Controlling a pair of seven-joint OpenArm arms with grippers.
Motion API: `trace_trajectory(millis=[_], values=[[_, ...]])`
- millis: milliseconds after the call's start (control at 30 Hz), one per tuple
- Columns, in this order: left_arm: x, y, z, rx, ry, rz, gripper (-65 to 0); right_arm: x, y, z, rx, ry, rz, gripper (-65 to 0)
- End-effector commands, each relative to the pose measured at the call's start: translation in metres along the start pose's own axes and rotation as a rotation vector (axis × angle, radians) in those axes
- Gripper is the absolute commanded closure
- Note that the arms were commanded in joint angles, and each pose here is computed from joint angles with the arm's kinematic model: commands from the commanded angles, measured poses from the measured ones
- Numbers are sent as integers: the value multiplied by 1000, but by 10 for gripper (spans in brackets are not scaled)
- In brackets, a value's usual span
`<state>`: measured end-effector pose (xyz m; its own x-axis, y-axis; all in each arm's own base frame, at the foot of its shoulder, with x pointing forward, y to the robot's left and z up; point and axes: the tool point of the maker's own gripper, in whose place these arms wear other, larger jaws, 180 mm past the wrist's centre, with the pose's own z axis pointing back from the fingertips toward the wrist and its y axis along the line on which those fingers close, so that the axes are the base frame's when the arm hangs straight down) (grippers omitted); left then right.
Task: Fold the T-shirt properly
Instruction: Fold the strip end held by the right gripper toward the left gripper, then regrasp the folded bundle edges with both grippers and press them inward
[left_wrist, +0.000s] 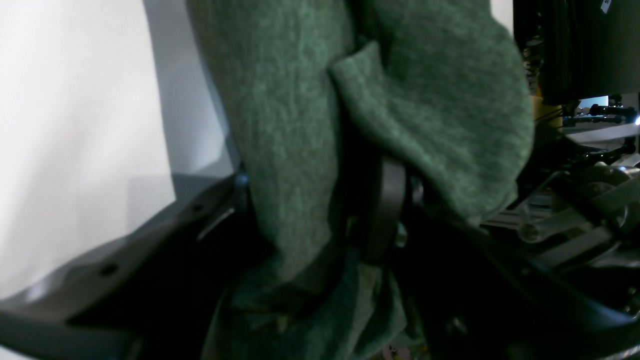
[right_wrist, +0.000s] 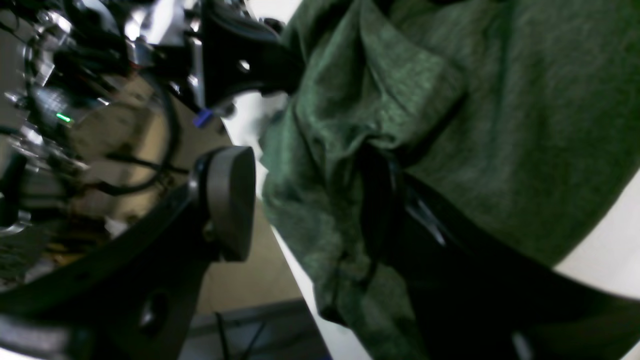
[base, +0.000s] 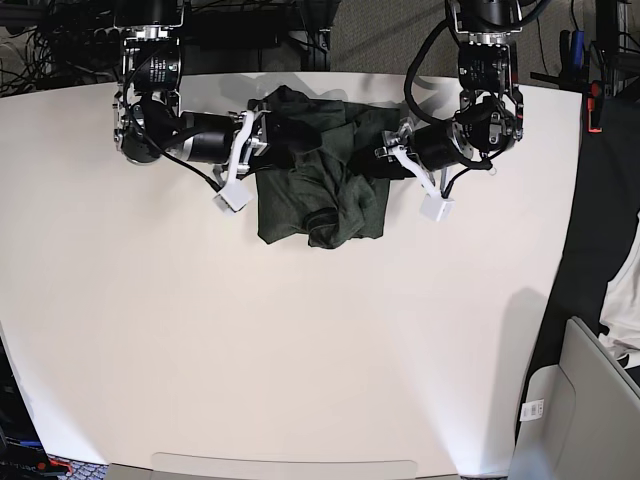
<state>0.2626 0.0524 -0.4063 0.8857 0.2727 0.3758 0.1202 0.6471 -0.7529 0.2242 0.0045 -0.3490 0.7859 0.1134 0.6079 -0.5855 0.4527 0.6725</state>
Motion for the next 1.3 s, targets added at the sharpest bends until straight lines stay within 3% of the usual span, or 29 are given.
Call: trace_trajectory(millis=[0, 333, 600, 833, 1100, 1267], values=[[-1, 5, 2, 30, 19, -9, -274, 15, 11, -6, 36, -23, 45, -303], [-4, 8, 3, 39, 26, -9, -274, 25, 49, -65, 196, 136, 172, -303], [4, 16, 13, 65, 21, -35, -274, 33, 70, -85, 255, 224, 289, -303], [32, -6, 26, 54, -57, -144, -277, 33, 68, -84, 250, 234, 303, -303], [60, 25, 65, 136, -203, -72, -277, 46, 66, -73, 233, 163, 288, -303], [69, 17, 86, 161, -262, -117, -276, 59, 63, -63, 210, 108, 295, -303]])
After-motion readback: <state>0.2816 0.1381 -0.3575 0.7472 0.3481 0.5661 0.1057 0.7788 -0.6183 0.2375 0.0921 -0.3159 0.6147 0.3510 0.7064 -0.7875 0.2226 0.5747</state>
